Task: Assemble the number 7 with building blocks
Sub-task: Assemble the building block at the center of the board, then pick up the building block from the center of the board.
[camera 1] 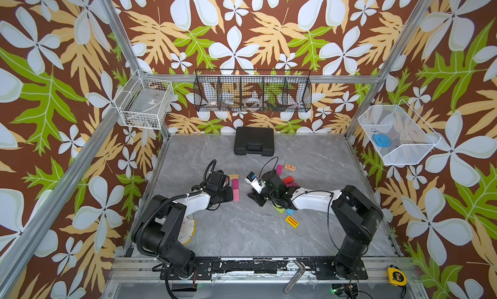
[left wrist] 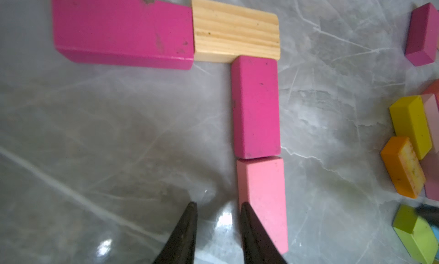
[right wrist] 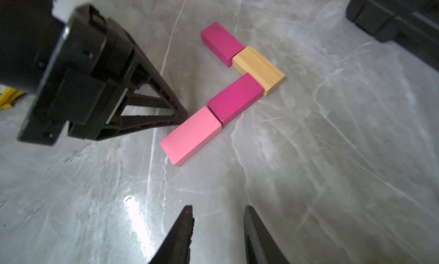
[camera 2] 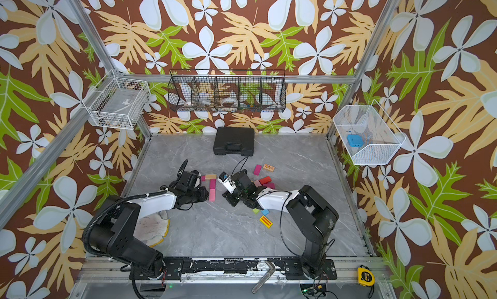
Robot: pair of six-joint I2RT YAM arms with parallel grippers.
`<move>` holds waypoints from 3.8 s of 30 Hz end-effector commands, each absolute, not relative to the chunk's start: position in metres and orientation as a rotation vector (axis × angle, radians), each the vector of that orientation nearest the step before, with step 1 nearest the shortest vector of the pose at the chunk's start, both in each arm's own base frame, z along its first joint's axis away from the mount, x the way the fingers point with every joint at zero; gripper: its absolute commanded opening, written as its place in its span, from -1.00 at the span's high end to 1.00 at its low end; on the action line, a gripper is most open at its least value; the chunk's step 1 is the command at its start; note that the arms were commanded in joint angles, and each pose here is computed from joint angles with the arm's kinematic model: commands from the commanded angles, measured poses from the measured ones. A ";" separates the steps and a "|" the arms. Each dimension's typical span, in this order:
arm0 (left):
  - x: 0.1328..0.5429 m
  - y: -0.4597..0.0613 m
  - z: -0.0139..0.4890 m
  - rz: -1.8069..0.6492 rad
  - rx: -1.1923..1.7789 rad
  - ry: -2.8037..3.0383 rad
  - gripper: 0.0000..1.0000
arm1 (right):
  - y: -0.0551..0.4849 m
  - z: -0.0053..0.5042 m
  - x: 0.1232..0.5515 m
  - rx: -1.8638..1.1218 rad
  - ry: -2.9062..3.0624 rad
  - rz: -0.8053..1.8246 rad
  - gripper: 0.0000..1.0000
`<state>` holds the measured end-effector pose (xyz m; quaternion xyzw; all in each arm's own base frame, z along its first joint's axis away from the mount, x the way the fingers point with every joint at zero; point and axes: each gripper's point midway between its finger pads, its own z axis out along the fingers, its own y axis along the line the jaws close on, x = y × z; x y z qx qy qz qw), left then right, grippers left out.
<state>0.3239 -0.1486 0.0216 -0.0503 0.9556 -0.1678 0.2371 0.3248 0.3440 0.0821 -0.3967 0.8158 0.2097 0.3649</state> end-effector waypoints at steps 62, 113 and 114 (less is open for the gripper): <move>0.321 -0.123 0.072 -0.424 -0.200 2.474 -0.03 | 0.226 0.028 0.389 -0.654 2.512 0.209 0.27; 0.322 -0.088 0.113 -0.405 -0.376 2.270 -1.00 | 0.388 0.049 0.287 -0.537 2.474 0.601 0.40; 0.322 -0.088 0.114 -0.406 -0.378 2.267 -1.00 | 0.389 0.046 0.285 -0.530 2.484 0.594 0.39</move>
